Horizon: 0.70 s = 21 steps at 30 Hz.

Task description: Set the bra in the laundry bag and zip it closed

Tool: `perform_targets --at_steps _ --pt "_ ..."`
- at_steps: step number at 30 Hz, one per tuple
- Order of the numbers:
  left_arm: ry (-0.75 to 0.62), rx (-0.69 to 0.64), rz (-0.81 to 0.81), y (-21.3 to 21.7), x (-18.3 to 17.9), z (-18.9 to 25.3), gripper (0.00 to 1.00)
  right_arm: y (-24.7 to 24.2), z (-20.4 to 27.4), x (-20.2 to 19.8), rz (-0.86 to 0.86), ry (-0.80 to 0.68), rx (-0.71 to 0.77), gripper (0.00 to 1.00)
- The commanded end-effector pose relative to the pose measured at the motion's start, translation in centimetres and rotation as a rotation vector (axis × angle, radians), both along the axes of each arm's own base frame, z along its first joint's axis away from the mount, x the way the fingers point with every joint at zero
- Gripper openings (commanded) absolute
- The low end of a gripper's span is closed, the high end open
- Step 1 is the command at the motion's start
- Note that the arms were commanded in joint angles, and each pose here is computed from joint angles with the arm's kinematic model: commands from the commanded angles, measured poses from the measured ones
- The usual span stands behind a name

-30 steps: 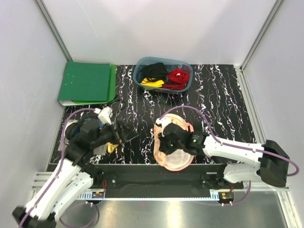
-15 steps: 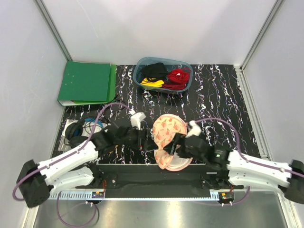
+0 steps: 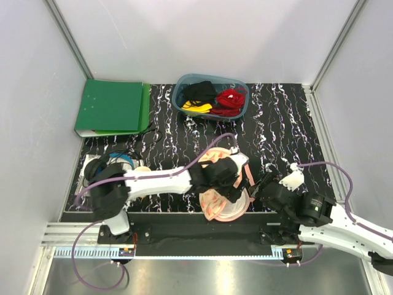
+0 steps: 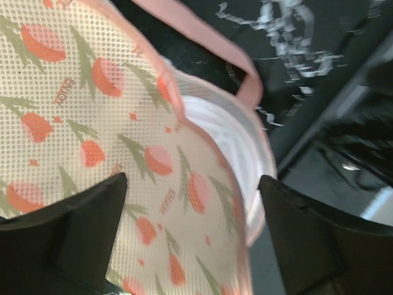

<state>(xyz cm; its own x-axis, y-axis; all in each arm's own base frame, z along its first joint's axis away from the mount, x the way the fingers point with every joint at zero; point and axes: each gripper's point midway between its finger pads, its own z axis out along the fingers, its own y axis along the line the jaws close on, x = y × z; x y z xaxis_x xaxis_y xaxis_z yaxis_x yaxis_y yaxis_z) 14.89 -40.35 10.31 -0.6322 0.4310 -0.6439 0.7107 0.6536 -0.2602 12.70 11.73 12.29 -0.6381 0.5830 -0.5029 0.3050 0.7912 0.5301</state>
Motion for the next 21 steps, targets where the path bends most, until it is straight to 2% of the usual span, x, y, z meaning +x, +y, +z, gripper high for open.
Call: perform_targets --at_steps 1,2,3,4,5,6,7,8,9,10,12,14,15,16,21 --pt "-0.047 0.164 0.017 0.9 1.5 -2.9 0.83 -1.6 -1.8 -0.3 -0.035 0.054 -0.131 0.91" --pt "-0.045 0.176 0.02 1.0 1.5 -3.1 0.74 -1.4 -2.1 -0.4 -0.034 0.078 -0.152 0.89" --pt "-0.047 0.194 0.032 1.6 1.6 -3.4 0.56 -1.3 -2.3 -0.4 -0.03 0.086 -0.16 0.88" --pt "-0.054 0.198 0.04 1.9 1.7 -3.3 0.48 -0.9 -2.5 -0.3 -0.027 0.086 -0.163 0.86" --pt "-0.07 0.197 0.064 2.2 2.1 -2.9 0.41 -0.8 -2.9 -0.3 -0.025 0.091 -0.168 0.79" --pt "-0.083 0.184 0.084 2.9 2.2 -2.0 0.27 -0.2 -2.9 0.0 -0.024 0.081 -0.141 0.76" --pt "-0.103 0.168 0.107 3.4 2.4 -1.1 0.22 0.3 -3.1 -0.1 -0.01 0.085 -0.128 0.71" --pt "-0.105 0.144 0.127 3.7 2.4 -0.4 0.2 0.6 -3.8 -0.1 0.001 0.09 -0.124 0.67" --pt "-0.107 0.126 0.134 4.2 2.2 -0.2 0.17 2.3 -3.4 0.5 0.018 0.067 -0.058 0.63" --pt "-0.117 0.06 0.137 4.3 2.0 1.8 0.16 3.5 -3.8 0.3 0.088 0.075 -0.06 0.63" --pt "-0.107 0.007 0.145 4.8 1.3 2.5 0.14 5.5 -4.0 1.4 0.149 0.044 -0.022 0.65" --pt "-0.097 -0.082 0.161 5.0 0.8 4.5 0.09 5.5 -5.6 2.4 0.146 0.091 -0.065 0.66" --pt "-0.088 -0.084 0.173 5.7 0.6 4.1 0.07 6.1 -5.7 3.2 0.178 0.076 -0.07 0.68" --pt "-0.092 -0.131 0.201 6.2 0.6 5.4 0.01 6.7 -6.8 3.1 0.21 0.128 -0.075 0.69" --pt "-0.099 -0.195 0.299 9.1 0.5 5.6 0.0 8.4 -7.1 6.6 0.256 0.091 -0.117 0.71"
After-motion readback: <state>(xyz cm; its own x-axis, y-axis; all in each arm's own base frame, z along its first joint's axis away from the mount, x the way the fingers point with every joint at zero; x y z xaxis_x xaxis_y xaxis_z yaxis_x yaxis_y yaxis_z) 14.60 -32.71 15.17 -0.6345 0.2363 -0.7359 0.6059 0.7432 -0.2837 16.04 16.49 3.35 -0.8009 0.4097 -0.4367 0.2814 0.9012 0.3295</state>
